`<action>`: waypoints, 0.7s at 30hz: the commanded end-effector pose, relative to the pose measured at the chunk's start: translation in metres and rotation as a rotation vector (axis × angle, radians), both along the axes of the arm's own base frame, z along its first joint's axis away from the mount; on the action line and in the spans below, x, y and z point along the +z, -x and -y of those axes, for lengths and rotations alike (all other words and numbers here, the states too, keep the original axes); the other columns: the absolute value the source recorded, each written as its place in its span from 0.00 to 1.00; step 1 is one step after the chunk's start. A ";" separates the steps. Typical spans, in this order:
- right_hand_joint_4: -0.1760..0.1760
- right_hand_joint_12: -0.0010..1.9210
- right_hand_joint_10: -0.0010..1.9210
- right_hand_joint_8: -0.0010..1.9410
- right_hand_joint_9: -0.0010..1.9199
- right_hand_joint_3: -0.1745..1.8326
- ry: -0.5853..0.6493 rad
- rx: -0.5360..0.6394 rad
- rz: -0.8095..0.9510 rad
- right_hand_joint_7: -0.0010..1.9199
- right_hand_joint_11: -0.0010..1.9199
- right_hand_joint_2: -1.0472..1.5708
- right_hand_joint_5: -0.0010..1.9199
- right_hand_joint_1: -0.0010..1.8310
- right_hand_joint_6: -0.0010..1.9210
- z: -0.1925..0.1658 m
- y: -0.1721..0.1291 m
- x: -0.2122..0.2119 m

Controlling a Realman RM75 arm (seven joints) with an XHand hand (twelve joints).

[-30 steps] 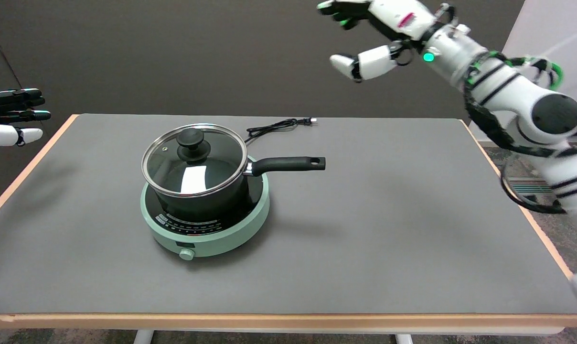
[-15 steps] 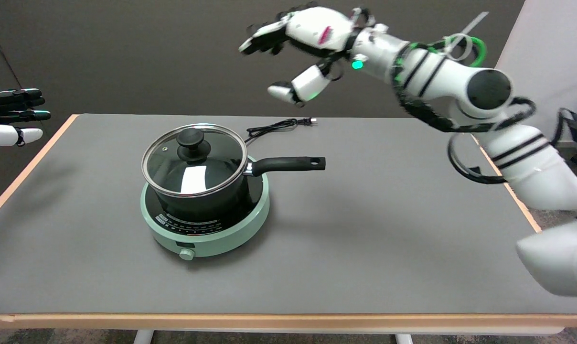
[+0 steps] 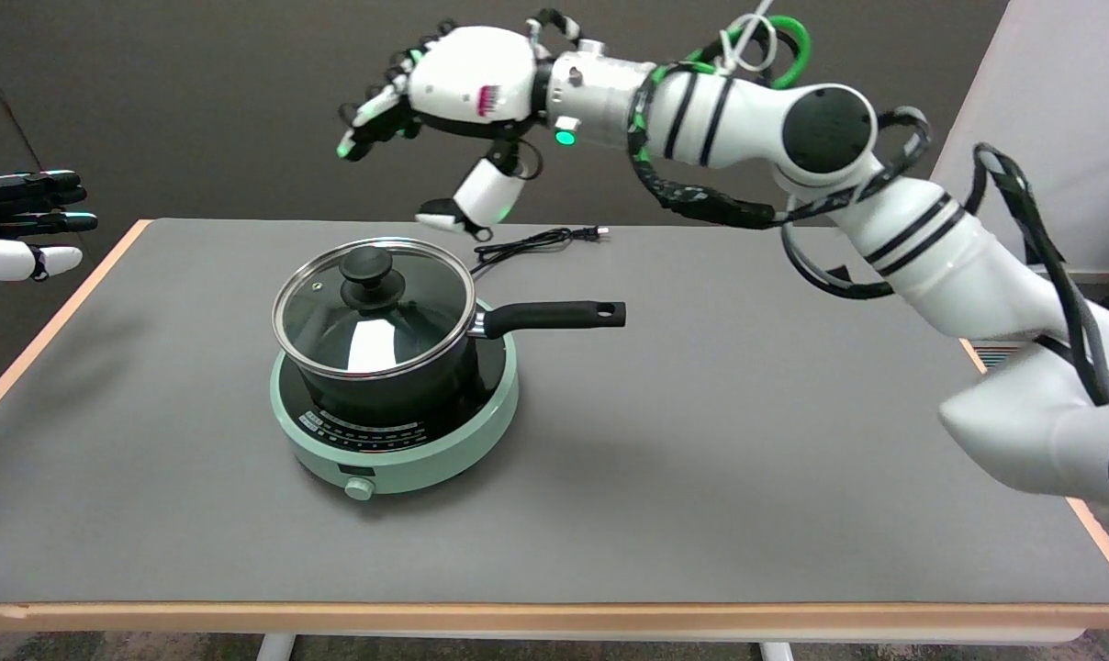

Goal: Pick up the pot lid.

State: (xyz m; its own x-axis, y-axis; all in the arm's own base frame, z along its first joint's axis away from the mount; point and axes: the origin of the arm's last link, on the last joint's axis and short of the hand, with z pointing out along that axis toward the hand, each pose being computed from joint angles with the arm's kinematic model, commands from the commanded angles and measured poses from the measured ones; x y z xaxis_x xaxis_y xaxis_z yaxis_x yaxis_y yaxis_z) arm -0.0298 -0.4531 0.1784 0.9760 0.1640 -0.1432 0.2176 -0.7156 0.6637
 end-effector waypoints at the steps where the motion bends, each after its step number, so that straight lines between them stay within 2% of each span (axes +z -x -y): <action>1: 1.00 0.37 0.22 0.12 0.37 0.53 -0.152 0.073 -0.143 0.33 0.22 0.63 0.28 0.42 0.13 -0.008 -0.023 -0.071; 10: 1.00 0.35 0.22 0.11 0.36 0.55 -0.163 -0.011 -0.183 0.34 0.22 0.64 0.28 0.47 0.16 0.005 0.002 -0.090; 21: 1.00 0.36 0.24 0.12 0.36 0.57 -0.147 -0.092 -0.182 0.34 0.22 0.62 0.23 0.45 0.11 0.020 0.021 -0.097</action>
